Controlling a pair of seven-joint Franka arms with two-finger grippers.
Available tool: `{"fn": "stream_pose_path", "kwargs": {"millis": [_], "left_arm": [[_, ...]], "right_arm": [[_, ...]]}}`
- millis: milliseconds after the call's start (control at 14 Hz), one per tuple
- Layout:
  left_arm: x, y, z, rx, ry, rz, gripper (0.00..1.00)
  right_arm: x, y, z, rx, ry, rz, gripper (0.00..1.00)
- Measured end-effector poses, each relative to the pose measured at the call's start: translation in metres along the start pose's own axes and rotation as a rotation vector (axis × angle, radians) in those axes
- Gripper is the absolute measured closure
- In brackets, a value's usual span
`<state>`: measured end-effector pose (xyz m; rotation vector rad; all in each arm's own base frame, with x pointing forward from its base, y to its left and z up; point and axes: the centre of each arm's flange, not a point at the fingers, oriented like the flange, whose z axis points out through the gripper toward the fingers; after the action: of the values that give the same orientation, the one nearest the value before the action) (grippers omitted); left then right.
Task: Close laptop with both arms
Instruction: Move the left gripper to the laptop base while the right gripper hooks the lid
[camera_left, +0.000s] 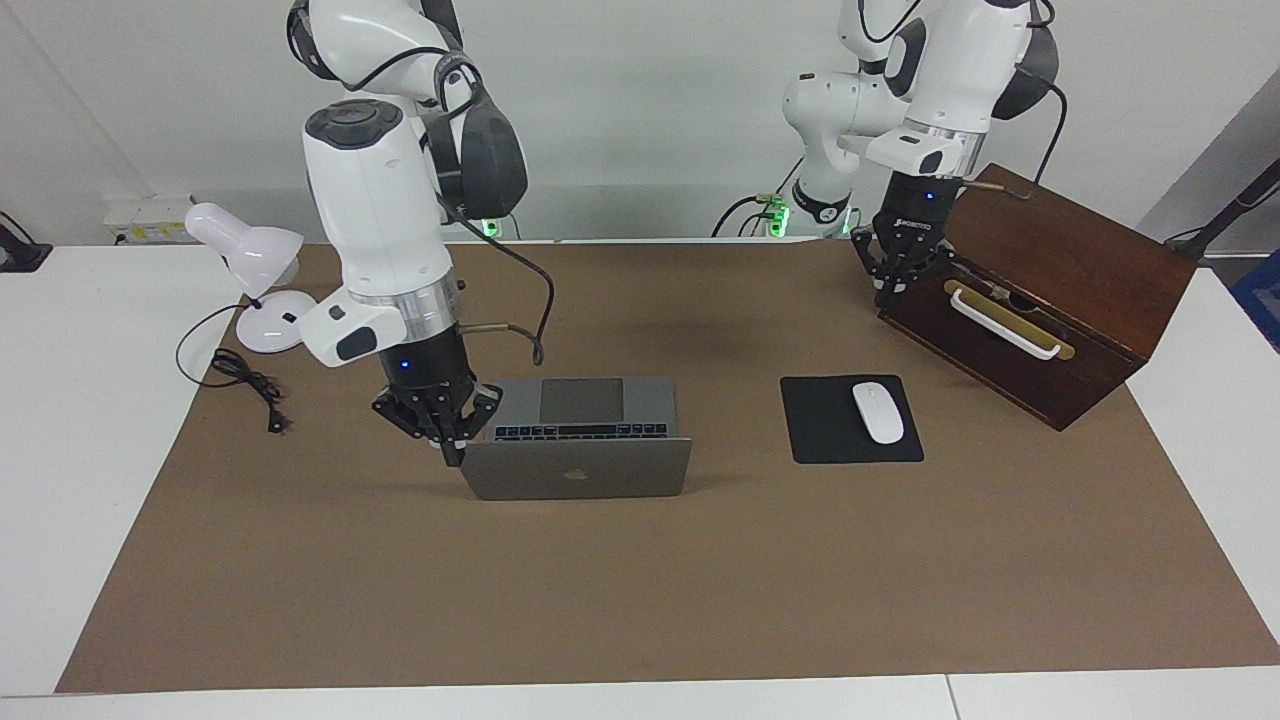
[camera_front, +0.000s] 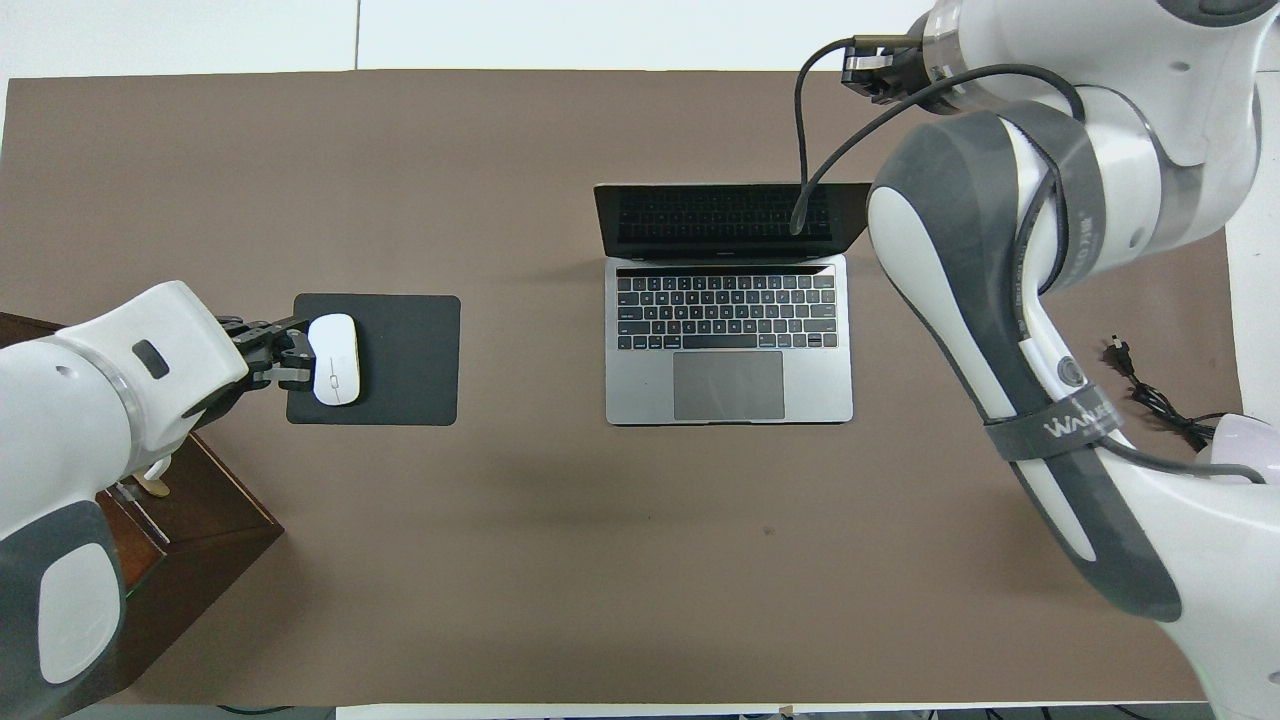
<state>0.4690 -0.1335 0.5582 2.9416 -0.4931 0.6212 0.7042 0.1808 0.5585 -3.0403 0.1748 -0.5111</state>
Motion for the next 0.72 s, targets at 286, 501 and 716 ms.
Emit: {"fn": "stream_pose_path", "kwargs": {"millis": [286,501,716], "left_arm": [[-0.006,0.025,0.003,-0.023,0.033,0.039,0.99],[-0.017,0.052,0.013,-0.046,0.041,0.065,0.99],[-0.027,0.08,0.025,-0.07,0.077,0.072,0.99]], "right_arm": [[-0.012,-0.042,0.017,-0.023,0.022,-0.012,0.99],[-0.024,-0.069,0.028,-0.033,0.022,-0.036,0.99],[-0.03,-0.083,0.034,-0.036,0.026,-0.035,0.99]]}}
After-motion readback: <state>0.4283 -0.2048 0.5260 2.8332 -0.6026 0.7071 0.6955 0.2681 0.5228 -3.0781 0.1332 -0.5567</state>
